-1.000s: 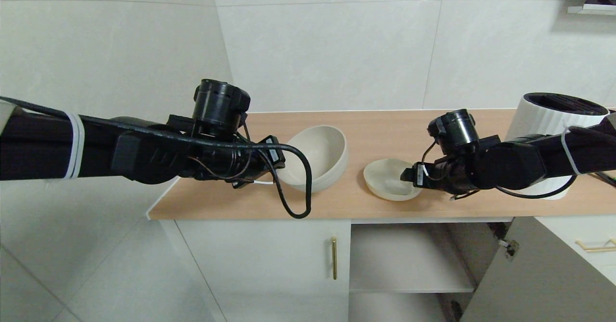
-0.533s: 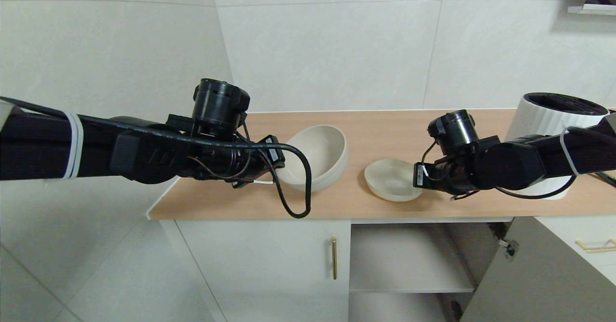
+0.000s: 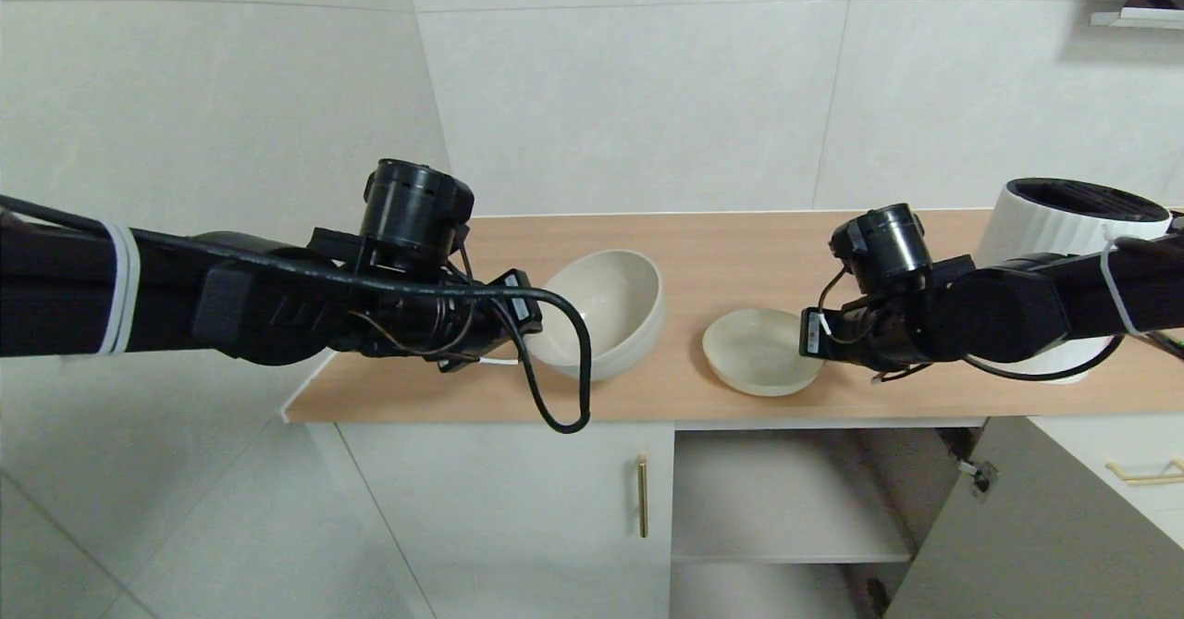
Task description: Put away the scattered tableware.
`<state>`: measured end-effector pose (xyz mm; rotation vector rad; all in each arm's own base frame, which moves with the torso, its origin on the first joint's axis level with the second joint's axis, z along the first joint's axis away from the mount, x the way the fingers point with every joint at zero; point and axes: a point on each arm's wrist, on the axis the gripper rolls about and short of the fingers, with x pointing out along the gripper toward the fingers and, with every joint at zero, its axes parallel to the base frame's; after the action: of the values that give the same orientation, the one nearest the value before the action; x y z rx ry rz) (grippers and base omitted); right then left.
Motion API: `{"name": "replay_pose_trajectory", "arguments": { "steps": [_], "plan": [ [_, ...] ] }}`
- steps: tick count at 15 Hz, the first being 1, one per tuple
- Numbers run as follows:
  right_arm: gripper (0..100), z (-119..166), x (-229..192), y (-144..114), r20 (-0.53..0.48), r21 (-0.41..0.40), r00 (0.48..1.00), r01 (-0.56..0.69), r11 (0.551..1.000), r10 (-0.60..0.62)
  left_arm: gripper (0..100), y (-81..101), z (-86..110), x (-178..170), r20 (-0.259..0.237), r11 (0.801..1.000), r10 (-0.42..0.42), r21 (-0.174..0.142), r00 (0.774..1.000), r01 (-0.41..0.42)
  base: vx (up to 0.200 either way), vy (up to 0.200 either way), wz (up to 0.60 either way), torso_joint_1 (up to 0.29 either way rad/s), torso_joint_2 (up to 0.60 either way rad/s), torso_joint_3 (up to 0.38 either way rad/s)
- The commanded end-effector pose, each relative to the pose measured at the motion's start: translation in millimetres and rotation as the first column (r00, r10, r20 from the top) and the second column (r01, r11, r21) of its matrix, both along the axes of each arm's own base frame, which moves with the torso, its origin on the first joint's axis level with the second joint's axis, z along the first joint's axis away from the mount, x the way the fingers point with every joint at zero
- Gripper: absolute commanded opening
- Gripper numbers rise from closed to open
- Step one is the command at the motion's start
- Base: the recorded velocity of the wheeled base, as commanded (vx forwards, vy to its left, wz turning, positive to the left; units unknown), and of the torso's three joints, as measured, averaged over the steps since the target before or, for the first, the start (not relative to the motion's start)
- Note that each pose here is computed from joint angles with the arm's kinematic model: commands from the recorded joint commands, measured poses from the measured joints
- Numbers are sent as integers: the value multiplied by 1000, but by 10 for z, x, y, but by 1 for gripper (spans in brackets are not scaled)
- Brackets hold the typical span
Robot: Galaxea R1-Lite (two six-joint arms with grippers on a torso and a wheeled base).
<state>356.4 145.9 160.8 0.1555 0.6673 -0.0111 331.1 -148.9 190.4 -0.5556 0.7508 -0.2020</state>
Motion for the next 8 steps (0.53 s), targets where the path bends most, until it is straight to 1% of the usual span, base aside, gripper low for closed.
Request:
{"name": "replay_pose_trajectory", "arguments": {
  "steps": [1,2,3,5,6,7,8],
  "plan": [
    [0,118,-119,-41,17,12,1000,-7,1000,7,0,61,101,-141,17,1000,-2,-10,1000,2,0,0,0,0,0,0],
    [0,114,-269,-94,1,7,1000,-10,1000,10,0,110,143,-252,21,1000,-3,-12,1000,3,0,0,0,0,0,0],
    [0,169,-375,-139,7,12,1000,-13,1000,12,0,135,157,-309,22,1000,-7,-13,1000,7,0,0,0,0,0,0],
    [0,339,-561,-207,28,51,998,-57,997,55,0,157,188,-410,33,1000,-19,-23,999,20,0,0,0,0,0,0],
    [0,373,-618,-226,29,66,997,-77,995,75,0,168,192,-433,36,1000,-19,-24,999,20,0,0,0,0,0,0],
    [0,465,-802,-260,18,100,991,-137,986,136,0,190,211,-486,53,999,-32,-17,998,33,0,0,0,0,0,0],
    [0,516,-896,-292,-3,106,988,-154,982,155,0,205,201,-518,61,999,-49,7,997,49,0,0,0,0,0,0]
  ]
}}
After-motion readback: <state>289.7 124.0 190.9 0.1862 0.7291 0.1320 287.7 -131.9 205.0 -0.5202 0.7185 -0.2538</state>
